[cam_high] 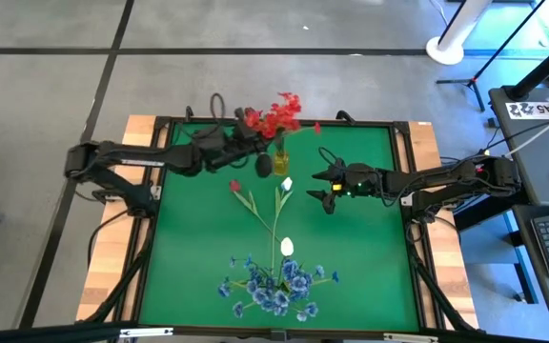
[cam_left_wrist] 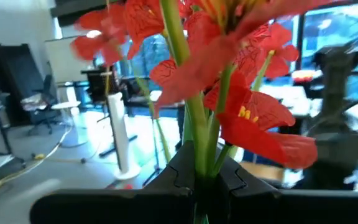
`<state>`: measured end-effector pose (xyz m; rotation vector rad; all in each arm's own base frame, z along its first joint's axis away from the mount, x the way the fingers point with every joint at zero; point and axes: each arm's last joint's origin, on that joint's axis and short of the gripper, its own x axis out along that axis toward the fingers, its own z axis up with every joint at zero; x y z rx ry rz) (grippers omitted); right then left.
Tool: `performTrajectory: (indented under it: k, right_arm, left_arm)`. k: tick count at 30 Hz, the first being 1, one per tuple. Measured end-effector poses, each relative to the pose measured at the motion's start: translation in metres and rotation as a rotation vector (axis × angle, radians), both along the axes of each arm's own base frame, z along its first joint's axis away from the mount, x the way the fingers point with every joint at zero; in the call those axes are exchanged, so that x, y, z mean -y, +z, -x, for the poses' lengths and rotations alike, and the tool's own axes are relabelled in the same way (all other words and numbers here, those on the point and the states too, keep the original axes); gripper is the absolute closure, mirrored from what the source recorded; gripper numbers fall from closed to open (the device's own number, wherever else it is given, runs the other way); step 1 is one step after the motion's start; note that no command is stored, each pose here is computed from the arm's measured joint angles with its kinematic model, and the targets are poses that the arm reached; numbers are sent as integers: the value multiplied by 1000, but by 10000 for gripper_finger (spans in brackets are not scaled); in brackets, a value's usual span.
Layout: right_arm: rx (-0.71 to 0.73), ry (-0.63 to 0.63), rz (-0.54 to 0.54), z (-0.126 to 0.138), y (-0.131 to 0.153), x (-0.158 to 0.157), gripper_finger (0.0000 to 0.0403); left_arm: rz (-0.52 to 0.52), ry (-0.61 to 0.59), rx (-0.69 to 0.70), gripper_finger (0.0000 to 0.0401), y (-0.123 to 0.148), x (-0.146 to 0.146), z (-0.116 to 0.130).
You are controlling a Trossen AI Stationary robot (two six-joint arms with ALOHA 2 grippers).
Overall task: Sort flowers into vase by color
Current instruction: Remove the red flowers from the yellow vase
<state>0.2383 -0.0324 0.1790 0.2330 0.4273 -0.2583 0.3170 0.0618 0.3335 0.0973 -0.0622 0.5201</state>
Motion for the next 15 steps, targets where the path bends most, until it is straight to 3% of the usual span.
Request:
performTrajectory:
  k: [3,6,11,15]
  right_arm:
    - [-2,0,-1,0,0,0,104]
    - [-2,-1,-1,0,0,0,104]
    - [-7,-1,-2,0,-1,0,104]
    - [-7,-1,-2,0,-1,0,104]
  left_arm:
    - [27,-33,32,396,20,13,20]
    - [134,-65,60,396,37,23,47]
    - [474,-99,30,397,44,36,97]
    - [788,-116,-105,398,30,46,127]
